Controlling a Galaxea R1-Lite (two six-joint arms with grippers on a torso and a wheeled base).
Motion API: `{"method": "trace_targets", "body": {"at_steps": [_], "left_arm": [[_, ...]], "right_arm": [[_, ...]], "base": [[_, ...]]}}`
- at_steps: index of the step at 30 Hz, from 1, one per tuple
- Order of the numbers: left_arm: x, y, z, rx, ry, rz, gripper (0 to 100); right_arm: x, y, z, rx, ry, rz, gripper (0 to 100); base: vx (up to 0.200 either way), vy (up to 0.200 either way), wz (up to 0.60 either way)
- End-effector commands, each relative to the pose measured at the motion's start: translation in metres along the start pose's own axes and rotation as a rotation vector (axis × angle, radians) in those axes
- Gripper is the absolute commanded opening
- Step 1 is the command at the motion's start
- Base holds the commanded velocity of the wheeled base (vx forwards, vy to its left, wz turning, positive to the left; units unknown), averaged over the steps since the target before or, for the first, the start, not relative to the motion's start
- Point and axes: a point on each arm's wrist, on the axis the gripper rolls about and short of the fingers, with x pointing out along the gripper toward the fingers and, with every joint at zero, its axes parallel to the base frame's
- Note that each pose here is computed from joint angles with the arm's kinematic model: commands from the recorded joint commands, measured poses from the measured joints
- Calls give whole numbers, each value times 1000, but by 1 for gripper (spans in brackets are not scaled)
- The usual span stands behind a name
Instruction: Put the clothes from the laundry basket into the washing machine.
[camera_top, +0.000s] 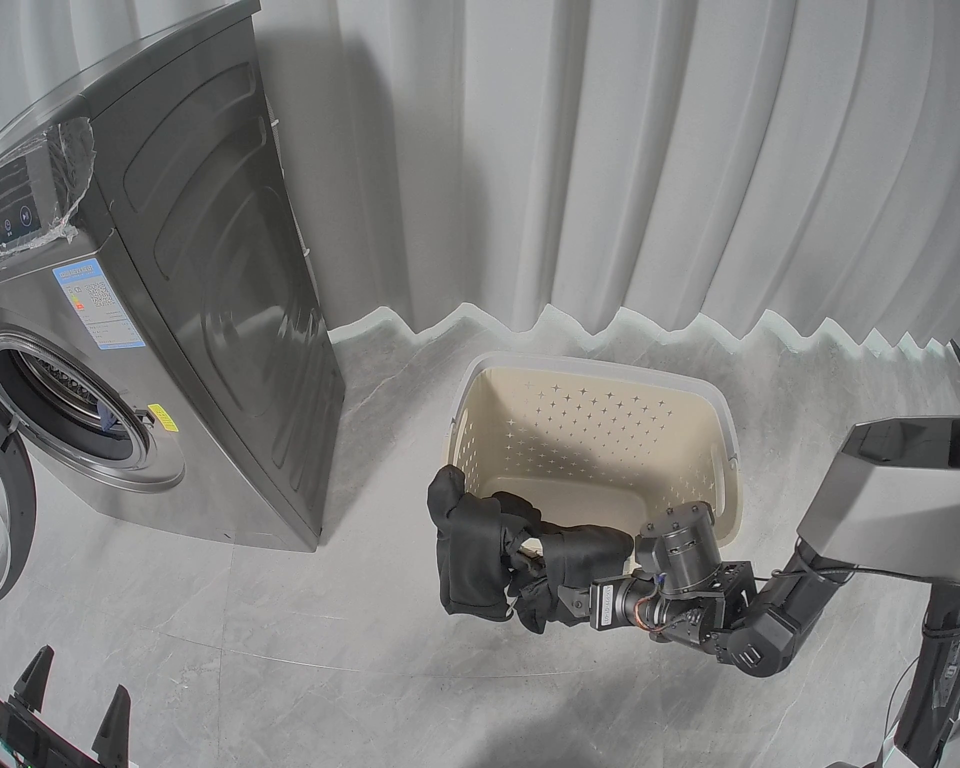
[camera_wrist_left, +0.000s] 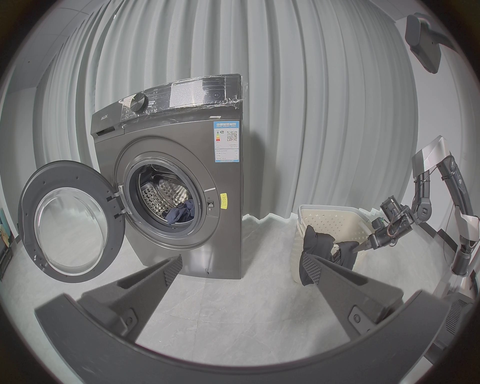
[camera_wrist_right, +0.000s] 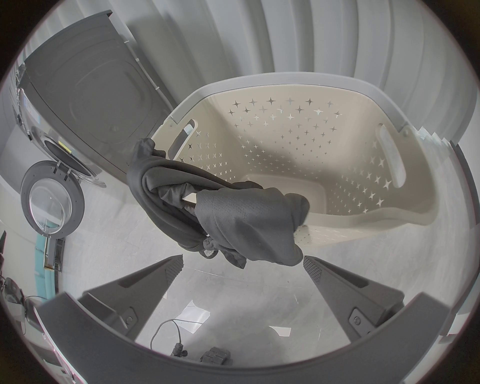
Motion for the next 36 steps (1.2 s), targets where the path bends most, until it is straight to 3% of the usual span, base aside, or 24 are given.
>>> {"method": "trace_targets", "body": {"at_steps": [1,23,24,36], "left_arm": [[1,0,-5,2,8,0,100],[1,0,-5,2,8,0,100],[1,0,-5,2,8,0,100],[1,0,-5,0,8,0,100]], "right_arm": [[21,1,-3,3,0,-5,100],[57,0,16,38,-68,-12,100],[58,-1,17,40,-68,-15,0],[38,0,16,34,-66,-5,0]], "base": [[0,0,0],[0,0,0],[0,0,0],[0,0,0]]}}
